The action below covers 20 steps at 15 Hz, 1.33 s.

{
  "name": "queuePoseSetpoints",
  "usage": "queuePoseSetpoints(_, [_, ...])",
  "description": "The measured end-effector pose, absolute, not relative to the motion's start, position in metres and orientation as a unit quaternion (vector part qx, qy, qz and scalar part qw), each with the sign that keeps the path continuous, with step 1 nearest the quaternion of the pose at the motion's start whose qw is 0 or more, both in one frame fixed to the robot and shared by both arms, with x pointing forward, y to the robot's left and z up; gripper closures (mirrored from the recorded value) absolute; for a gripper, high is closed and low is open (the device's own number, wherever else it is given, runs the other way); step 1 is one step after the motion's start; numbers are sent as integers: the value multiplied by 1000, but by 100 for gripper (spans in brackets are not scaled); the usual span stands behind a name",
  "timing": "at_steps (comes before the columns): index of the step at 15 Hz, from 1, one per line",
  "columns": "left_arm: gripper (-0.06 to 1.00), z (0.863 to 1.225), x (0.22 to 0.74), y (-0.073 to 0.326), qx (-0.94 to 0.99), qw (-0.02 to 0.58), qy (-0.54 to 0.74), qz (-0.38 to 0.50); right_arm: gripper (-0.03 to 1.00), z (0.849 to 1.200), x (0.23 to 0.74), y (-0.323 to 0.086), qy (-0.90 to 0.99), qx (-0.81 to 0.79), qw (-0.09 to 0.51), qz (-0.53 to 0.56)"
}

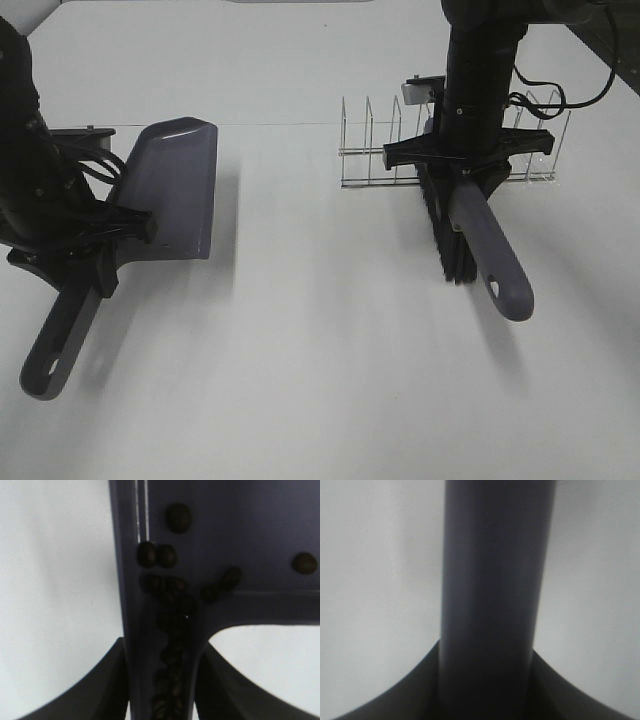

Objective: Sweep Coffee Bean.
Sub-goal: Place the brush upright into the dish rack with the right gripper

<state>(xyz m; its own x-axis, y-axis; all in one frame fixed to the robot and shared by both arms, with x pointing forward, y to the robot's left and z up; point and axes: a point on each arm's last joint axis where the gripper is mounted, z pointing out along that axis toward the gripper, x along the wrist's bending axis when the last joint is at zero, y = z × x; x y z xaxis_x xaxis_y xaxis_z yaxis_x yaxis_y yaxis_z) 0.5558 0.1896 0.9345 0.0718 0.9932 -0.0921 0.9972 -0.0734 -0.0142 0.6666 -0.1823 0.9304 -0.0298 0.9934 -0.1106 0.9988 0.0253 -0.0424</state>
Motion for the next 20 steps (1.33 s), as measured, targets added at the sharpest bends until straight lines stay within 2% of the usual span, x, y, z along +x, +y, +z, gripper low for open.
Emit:
queuePoseSetpoints(3, [61, 935, 556, 190, 732, 25, 679, -37, 62, 933, 680, -174, 708, 706, 20, -10])
queuePoseSetpoints(10, [61, 935, 556, 190, 733, 25, 679, -36, 62, 931, 677, -171, 722, 692, 3, 0])
queuePoseSetpoints(16, [61, 934, 557, 191, 735, 25, 677, -31, 62, 923, 644, -179, 724, 687, -33, -42])
queuePoseSetpoints(20, [61, 934, 557, 191, 735, 25, 677, -30, 62, 927, 648, -180, 731, 681, -16, -39])
